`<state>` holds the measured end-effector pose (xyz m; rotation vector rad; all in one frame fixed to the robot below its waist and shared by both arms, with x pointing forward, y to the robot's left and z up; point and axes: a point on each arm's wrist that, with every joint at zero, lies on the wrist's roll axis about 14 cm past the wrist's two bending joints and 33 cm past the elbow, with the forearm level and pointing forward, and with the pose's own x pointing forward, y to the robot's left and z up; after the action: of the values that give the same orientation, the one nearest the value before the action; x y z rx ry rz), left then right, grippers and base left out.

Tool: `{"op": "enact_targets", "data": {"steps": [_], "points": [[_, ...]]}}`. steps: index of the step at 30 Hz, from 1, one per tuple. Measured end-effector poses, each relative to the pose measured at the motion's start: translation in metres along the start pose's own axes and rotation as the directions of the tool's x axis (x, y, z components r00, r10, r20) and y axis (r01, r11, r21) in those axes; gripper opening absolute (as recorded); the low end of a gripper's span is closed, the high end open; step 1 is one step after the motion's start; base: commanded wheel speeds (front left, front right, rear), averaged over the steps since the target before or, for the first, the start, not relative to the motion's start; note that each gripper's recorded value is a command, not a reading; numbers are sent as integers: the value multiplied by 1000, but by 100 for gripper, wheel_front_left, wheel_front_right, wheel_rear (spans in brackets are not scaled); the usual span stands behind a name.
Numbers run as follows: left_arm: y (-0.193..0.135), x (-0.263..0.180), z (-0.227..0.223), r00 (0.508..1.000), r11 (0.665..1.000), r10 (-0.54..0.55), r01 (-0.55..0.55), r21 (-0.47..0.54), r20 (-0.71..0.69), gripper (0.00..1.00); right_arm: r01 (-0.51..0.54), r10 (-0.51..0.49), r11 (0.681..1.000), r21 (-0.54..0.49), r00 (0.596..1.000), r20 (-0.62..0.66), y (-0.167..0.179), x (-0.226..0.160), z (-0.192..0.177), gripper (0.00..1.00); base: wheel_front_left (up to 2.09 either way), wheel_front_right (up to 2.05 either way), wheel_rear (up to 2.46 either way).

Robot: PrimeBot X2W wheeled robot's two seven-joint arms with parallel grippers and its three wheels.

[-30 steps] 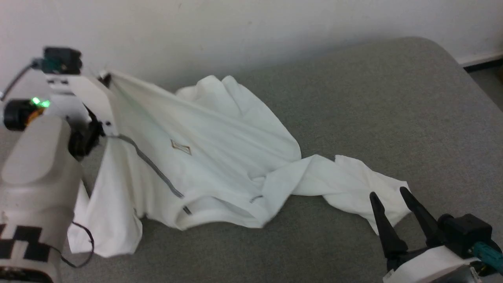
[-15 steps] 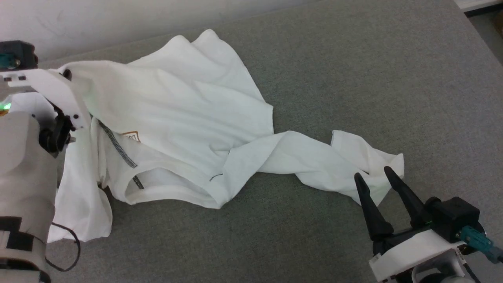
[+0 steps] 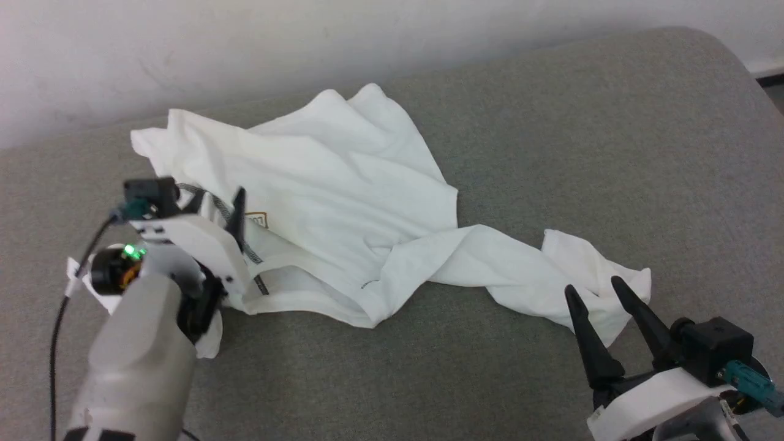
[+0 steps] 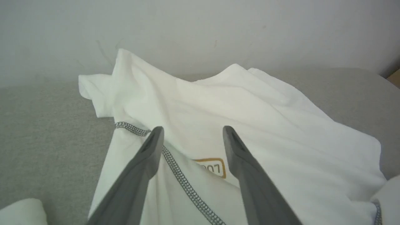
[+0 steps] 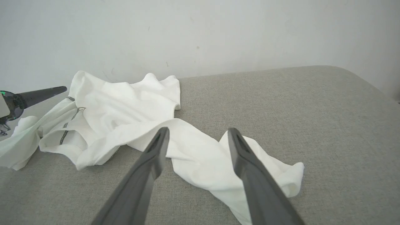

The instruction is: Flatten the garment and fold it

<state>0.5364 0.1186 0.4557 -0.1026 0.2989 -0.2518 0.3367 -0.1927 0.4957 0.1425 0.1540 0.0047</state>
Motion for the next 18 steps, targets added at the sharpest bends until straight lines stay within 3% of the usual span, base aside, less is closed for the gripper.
{"op": "enact_targets", "data": {"steps": [5, 9, 15, 18], "points": [[-19, -44, -47, 988, 999, -53, 52, -12, -144, 100, -51, 51, 999, 2, 999, 17, 15, -3, 7, 100, 0, 0, 0], [-11, -71, -71, 965, 999, -39, 43, 10, -260, 100, -89, 89, 996, -2, 995, 41, 26, -2, 16, 100, 0, 0, 0], [-9, -81, -94, 913, 995, -38, 74, 73, -407, 100, -85, 85, 996, 5, 996, 27, 25, -2, 13, 100, 0, 0, 0], [-20, -78, -101, 892, 989, -68, 120, 90, -447, 16, -66, 66, 998, 15, 998, 15, 20, -3, 9, 100, 0, 0, 0]]}}
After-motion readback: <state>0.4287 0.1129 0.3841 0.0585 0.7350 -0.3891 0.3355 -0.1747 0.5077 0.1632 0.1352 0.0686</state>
